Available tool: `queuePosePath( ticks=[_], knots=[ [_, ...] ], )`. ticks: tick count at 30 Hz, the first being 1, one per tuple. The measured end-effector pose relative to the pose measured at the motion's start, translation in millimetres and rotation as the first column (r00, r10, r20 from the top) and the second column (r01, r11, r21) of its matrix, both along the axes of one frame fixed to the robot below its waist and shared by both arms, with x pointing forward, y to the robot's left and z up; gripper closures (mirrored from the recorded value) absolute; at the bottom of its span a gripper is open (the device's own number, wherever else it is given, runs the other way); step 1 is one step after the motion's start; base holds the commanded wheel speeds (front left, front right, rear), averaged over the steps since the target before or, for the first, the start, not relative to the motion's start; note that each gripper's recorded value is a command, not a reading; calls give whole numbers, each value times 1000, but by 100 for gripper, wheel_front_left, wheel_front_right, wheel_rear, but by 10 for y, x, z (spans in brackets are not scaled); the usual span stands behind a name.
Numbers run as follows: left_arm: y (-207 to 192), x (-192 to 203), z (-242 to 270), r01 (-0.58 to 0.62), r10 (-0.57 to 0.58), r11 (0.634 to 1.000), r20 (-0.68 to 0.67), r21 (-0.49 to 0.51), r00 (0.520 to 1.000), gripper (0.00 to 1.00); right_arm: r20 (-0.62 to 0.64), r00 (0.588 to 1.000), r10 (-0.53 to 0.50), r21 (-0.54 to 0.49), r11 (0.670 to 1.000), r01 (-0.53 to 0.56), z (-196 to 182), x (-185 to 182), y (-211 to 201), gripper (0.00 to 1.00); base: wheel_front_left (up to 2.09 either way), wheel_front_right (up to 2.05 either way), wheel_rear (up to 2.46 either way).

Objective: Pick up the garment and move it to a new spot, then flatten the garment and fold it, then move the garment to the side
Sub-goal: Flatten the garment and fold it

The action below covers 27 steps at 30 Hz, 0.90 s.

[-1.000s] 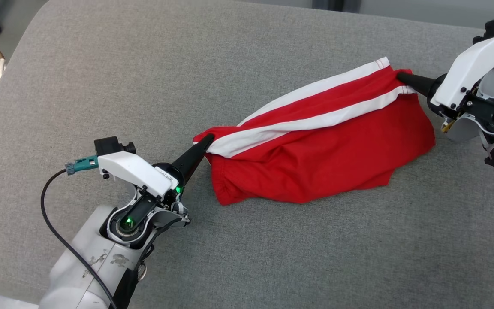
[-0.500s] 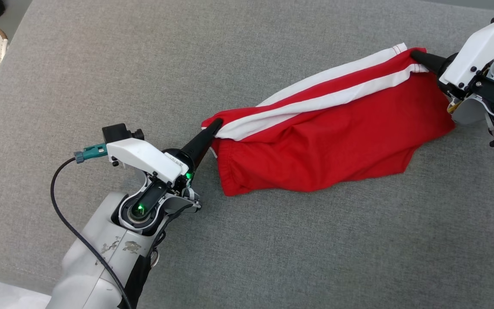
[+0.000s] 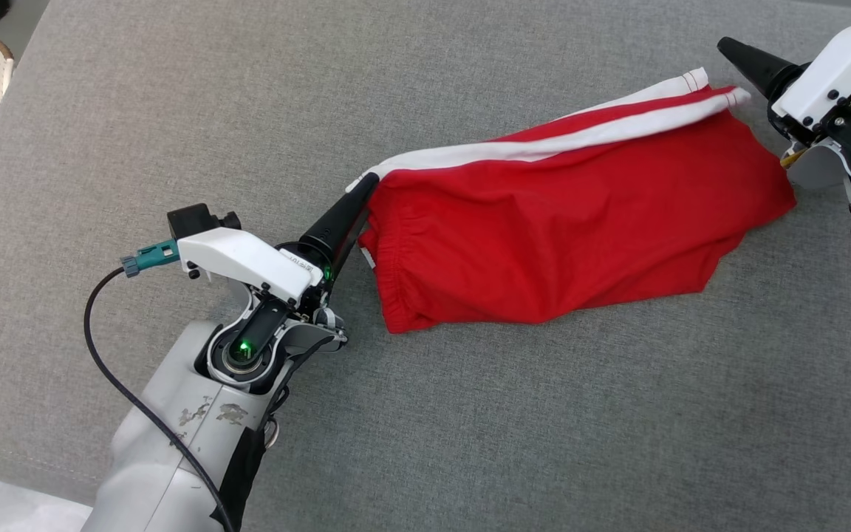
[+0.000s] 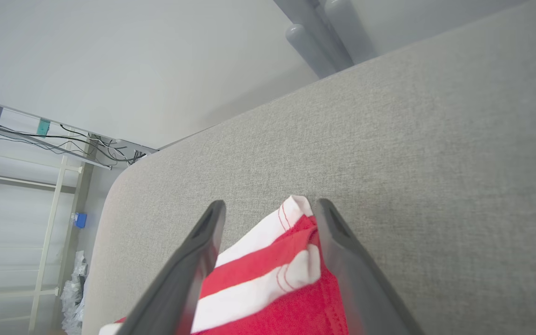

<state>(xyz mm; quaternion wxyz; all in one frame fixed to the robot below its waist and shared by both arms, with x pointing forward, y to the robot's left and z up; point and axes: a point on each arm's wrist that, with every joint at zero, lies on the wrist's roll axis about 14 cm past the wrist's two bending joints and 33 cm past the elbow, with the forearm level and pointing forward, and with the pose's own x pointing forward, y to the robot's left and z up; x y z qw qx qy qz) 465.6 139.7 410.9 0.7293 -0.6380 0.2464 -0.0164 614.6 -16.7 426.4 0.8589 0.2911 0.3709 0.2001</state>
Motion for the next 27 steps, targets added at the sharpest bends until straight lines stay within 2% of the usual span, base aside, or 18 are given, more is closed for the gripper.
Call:
queuePosePath(
  ticks=[4,7,13,16,19,23,27],
  knots=[
    [47,6,2,-24,24,1000,1,10,1000,0,48,999,-26,1,1000,26,93,54,-39,0,0,0,0],
    [121,26,18,-62,62,998,8,23,998,0,131,991,-38,4,999,37,270,120,-45,0,0,0,0],
    [181,62,102,-95,93,994,33,49,995,0,324,943,-73,1,997,77,604,152,-163,0,0,0,0],
    [275,85,191,-132,123,984,80,118,989,0,438,896,-79,-8,996,92,828,132,-235,0,0,0,0],
    [357,141,424,-180,140,960,190,215,972,0,568,822,-49,-56,994,98,1023,44,-315,0,0,0,0],
    [407,71,633,-246,128,903,326,353,937,0,691,723,-25,-77,991,108,1217,-165,-378,0,0,0,0],
    [404,-49,771,-260,32,827,420,498,907,0,736,677,-9,-102,987,124,1267,-406,-510,0,0,0,0]
  ],
)
